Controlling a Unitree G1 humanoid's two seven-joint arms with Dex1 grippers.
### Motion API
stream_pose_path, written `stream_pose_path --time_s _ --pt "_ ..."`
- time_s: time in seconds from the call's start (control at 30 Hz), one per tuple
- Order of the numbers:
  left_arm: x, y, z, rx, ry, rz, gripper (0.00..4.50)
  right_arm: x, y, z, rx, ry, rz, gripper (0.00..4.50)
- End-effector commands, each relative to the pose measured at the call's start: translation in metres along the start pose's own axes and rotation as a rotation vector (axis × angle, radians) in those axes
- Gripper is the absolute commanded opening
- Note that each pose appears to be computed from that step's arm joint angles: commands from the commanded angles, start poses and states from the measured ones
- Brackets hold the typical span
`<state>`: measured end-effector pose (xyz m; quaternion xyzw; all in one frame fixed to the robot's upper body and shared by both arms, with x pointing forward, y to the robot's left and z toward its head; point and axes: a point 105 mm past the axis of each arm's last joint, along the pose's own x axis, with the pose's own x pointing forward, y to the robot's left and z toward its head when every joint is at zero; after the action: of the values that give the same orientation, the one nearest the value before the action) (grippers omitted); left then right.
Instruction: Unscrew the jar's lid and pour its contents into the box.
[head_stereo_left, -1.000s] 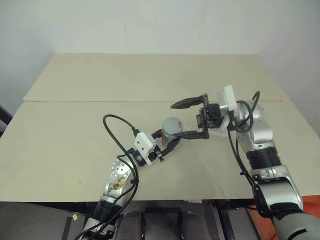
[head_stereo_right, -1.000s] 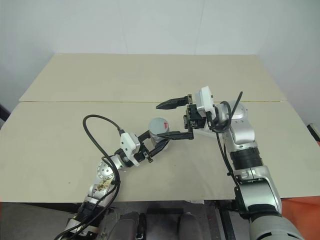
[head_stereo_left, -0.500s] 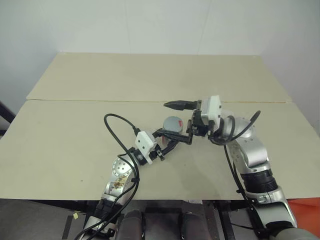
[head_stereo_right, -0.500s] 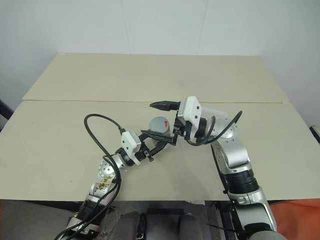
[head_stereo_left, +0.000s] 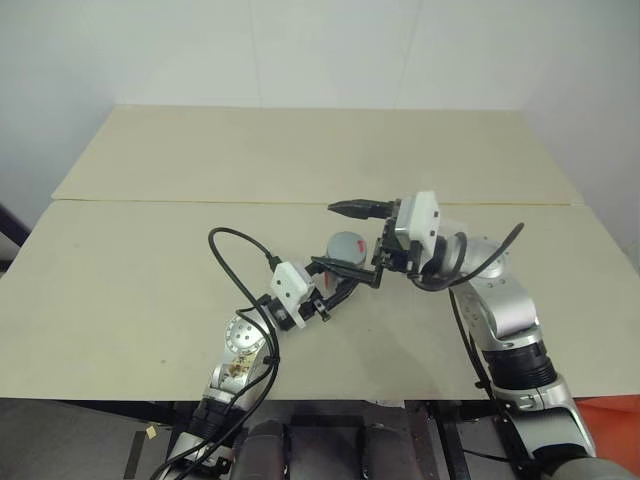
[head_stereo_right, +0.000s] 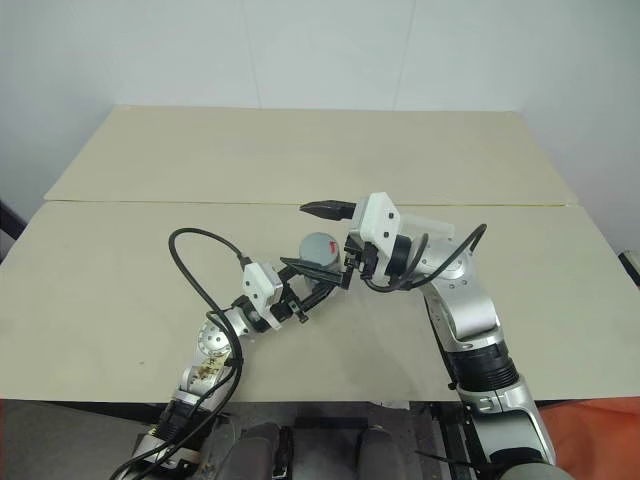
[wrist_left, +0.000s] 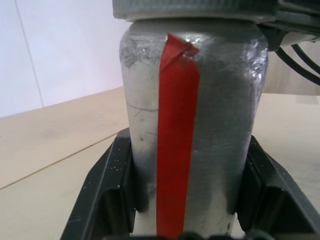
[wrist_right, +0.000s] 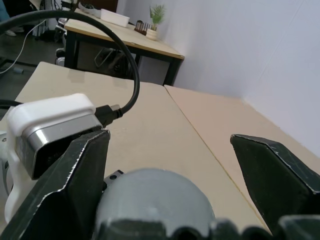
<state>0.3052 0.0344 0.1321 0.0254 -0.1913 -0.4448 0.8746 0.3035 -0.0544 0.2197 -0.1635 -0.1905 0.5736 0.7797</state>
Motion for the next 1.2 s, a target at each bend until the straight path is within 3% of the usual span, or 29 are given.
stream_pose_path --time_s 0.03,0.87,1.2 --pt "0.001 0.002 0.012 0.022 -0.058 0.009 2.11 -0.009 -0.006 0.010 -0.024 -0.018 -0.031 4.44" --pt "-0.003 0.000 0.012 0.006 -0.073 -0.007 2.11 -0.039 0.002 0.008 -0.031 0.019 -0.027 4.44" --pt "-0.003 0.000 0.010 0.013 -0.068 -0.005 2.11 -0.035 0.014 0.031 -0.080 -0.046 0.043 4.44"
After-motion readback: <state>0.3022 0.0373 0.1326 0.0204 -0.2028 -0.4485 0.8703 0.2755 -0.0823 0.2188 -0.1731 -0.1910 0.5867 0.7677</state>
